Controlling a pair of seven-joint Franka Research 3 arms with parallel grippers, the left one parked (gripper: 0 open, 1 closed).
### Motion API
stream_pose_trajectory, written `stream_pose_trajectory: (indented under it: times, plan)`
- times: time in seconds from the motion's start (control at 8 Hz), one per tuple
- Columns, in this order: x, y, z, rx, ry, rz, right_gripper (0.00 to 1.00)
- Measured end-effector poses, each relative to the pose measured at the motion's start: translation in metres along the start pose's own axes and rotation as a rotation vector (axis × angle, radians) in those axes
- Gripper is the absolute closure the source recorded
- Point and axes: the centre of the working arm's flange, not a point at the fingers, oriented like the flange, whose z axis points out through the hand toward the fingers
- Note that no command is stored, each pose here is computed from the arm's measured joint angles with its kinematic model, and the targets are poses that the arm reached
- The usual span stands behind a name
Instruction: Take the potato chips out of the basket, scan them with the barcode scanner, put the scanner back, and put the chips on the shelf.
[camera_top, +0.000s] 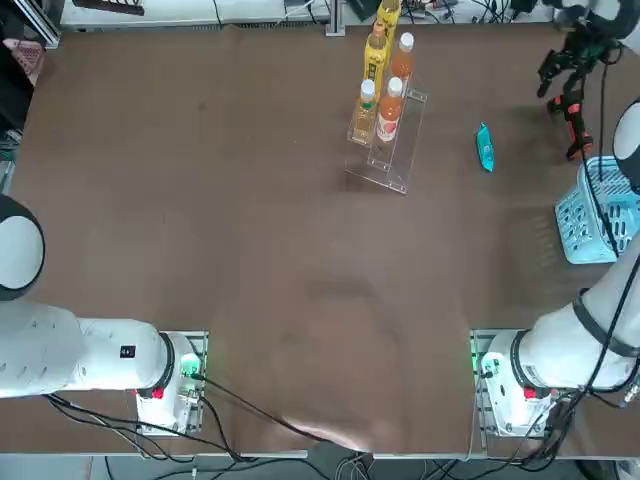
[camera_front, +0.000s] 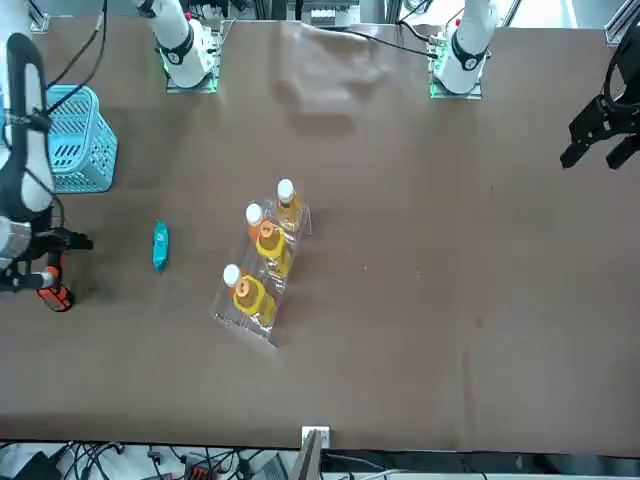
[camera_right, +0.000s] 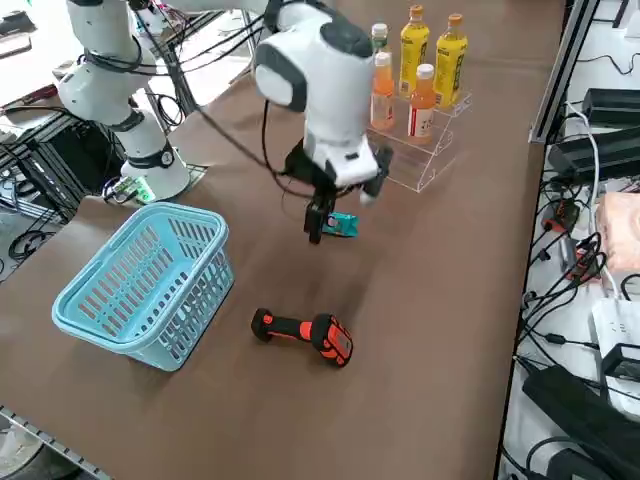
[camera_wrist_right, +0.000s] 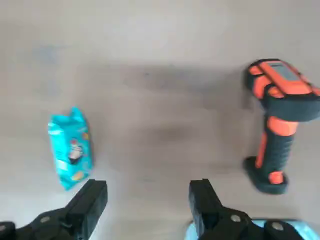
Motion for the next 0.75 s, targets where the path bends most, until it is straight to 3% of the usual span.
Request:
stream_pose_trajectory:
  times: [0.25,0.5,0.75]
  plan:
    - [-0.001,-0.098,0.01,-0.122,0.047,0.049,0.0]
    - [-0.018,-0.179,0.048,-0.198,0.119,0.097,0.0]
    - [-0.035,-0.214,0.09,-0.211,0.173,0.105,0.0]
